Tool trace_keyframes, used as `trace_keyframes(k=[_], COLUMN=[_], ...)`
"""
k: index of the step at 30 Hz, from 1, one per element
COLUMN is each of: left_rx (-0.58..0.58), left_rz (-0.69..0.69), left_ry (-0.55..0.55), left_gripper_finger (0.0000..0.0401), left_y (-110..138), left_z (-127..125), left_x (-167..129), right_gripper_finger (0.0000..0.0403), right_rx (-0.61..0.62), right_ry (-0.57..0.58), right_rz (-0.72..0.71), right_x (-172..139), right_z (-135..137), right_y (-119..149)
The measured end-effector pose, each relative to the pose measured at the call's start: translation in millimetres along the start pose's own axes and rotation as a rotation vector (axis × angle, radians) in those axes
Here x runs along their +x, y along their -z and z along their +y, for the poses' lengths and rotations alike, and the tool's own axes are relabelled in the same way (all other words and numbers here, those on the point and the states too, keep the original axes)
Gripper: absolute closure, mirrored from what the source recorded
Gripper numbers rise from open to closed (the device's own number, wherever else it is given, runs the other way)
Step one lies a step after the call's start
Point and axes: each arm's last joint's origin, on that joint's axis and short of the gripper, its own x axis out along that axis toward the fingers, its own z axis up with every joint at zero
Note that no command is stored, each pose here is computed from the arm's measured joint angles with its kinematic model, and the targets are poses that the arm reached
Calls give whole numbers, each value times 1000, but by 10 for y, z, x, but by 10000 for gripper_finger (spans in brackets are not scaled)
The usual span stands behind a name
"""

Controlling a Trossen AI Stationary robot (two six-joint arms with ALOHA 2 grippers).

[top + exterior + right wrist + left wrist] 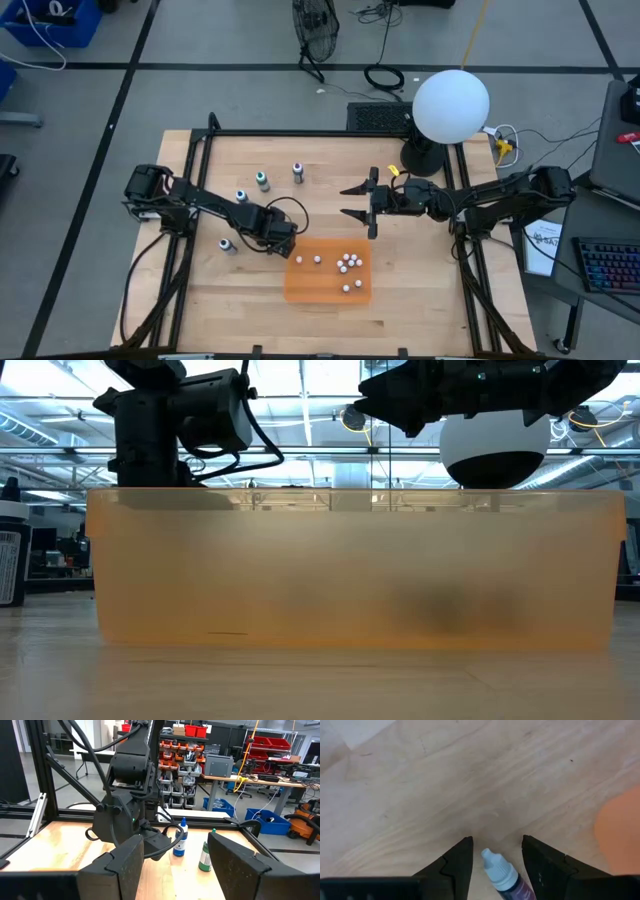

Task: Pick & Place food coloring
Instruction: Put the small purple food coloring bottle into the orange bin

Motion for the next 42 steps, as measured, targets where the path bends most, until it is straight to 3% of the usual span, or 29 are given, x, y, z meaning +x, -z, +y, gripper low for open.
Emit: trace_keyframes(k=[22, 37, 42], left_rx=[-148, -162, -159], left_rz=[128, 102, 84], left_ry=[36, 28, 22], left_gripper_finger=[231, 231, 260], left_y=[150, 184, 178], left_z=[-56, -68, -65], left_x=[-10, -11, -10], right_gripper_finger=[195, 195, 195], right_rx=[-8, -18, -18], right_ry=[0, 0, 0], right_rz=[2, 3, -3], right_x=[0, 0, 0], right_z=[0, 0, 0], right_y=[1, 3, -3])
